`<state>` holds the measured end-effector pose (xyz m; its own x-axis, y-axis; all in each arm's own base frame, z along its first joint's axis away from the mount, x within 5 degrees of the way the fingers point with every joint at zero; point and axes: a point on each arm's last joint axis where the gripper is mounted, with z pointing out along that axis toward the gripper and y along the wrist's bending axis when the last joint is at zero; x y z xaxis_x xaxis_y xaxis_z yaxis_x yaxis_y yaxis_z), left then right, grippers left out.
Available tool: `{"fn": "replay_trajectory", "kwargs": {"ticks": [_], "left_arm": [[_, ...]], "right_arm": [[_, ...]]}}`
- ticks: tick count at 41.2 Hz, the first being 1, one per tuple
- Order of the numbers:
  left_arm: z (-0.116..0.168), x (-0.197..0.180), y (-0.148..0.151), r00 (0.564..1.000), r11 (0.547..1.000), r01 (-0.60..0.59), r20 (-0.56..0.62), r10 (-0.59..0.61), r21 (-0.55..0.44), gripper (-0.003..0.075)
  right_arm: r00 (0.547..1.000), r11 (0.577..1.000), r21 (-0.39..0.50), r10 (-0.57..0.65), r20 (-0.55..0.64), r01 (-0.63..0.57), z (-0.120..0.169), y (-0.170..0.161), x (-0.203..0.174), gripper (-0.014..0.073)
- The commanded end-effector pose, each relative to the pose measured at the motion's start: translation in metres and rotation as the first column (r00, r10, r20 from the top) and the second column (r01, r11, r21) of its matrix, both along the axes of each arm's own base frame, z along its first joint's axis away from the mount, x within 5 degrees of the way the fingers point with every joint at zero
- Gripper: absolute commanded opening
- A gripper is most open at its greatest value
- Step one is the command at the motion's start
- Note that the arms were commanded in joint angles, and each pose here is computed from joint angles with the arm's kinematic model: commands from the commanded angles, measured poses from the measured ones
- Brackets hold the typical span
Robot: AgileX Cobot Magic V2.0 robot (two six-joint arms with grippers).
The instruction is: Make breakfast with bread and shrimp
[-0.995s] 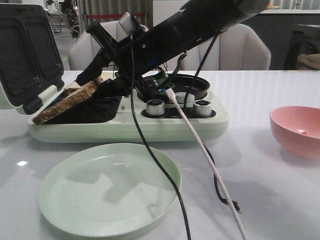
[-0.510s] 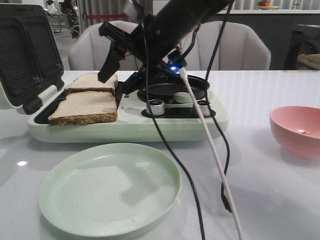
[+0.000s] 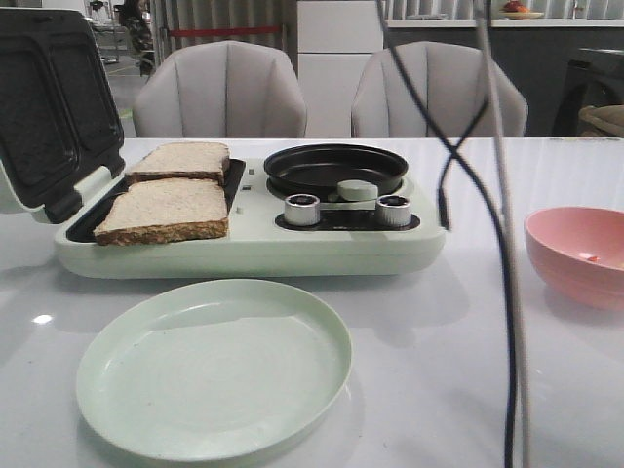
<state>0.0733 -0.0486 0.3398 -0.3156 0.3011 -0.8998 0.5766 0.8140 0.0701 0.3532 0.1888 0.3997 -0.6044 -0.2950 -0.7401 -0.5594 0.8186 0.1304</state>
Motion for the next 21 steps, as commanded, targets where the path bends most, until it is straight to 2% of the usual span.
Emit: {"fn": "replay_trajectory", "kwargs": {"ticks": [1, 10, 21], "left_arm": [[0.015, 0.002, -0.002, 0.996, 0.998, 0.005, 0.087, 0.001, -0.061, 0.0542], [0.015, 0.002, -0.002, 0.996, 0.998, 0.005, 0.087, 0.001, -0.061, 0.0542], [0.015, 0.002, -0.002, 0.996, 0.998, 0.005, 0.09, 0.001, -0.063, 0.0542]], "right_arm": [[0.989, 0.998, -0.019, -0.061, 0.137, 0.065, 0.038, -0.027, -0.033, 0.0451], [0.973, 0.976, -0.131, -0.151, 0.174, 0.175, 0.033, -0.07, -0.089, 0.0451], [0.962, 0.97, -0.119, -0.188, 0.199, 0.214, 0.023, -0.107, -0.161, 0.0451]]}}
